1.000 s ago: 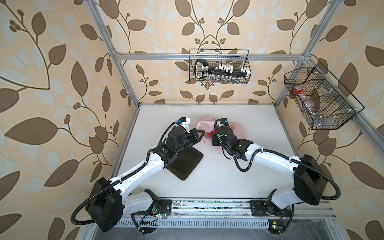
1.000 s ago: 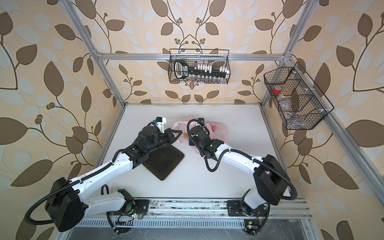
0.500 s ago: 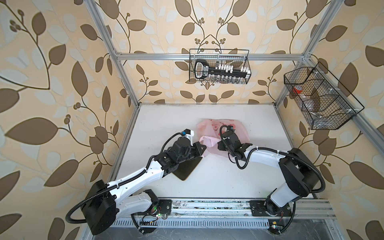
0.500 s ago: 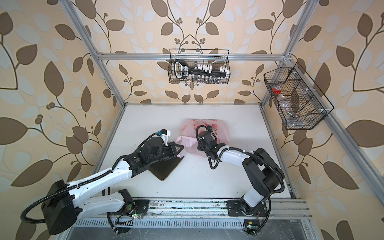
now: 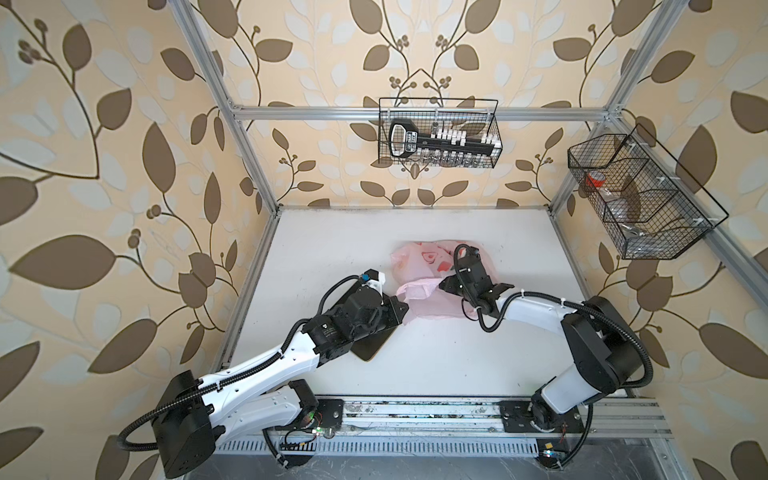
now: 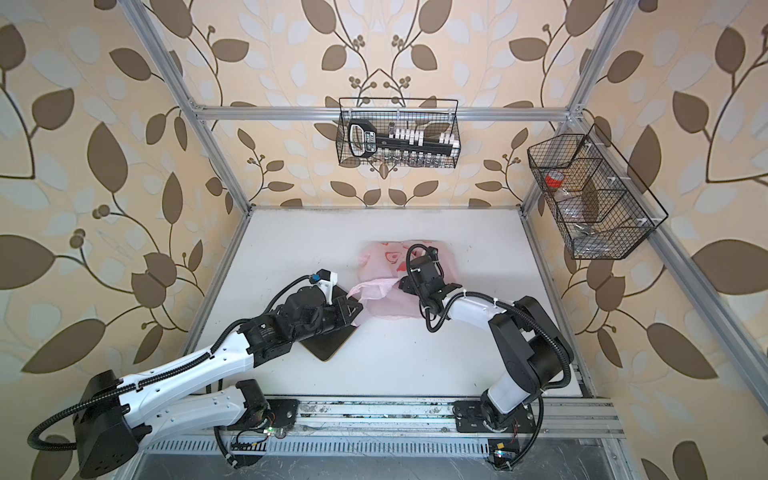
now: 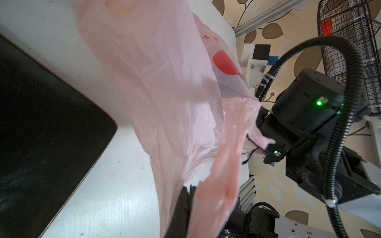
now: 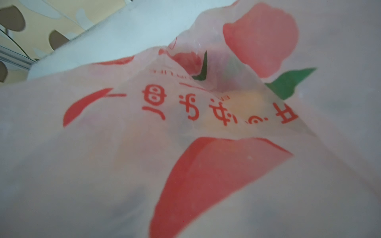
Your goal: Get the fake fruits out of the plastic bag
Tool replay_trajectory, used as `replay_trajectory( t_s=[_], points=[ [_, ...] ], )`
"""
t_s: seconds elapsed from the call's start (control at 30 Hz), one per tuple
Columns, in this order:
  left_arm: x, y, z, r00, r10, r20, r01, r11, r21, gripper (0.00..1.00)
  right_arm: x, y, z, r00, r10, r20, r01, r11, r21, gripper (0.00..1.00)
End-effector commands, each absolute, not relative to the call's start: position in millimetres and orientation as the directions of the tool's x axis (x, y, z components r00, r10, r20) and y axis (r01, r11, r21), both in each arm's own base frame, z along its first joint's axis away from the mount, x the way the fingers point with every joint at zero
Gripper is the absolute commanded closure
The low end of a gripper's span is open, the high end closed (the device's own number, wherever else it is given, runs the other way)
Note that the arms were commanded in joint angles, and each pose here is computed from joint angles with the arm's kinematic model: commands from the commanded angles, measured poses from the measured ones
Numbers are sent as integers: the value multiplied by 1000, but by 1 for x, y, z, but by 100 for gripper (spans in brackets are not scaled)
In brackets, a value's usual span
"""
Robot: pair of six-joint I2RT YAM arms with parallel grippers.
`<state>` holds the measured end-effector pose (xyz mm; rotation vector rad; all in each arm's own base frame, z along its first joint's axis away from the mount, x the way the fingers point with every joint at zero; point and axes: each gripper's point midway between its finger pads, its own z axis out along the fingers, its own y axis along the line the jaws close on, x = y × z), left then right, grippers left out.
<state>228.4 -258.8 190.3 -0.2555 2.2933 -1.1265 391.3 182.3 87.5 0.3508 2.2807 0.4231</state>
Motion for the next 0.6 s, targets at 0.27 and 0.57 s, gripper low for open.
replay_trajectory(
  t_s=[0.27, 0.57],
  points=[
    [229, -280, 197, -828, -387, -405, 109, 598, -794, 100, 417, 218, 75, -638, 627, -447, 295, 735, 611, 21],
    [222, -288, 183, -841, -377, -388, 96, 602, -793, 100, 435, 241, 53, -655, 596, -465, 342, 782, 520, 17]
  ],
)
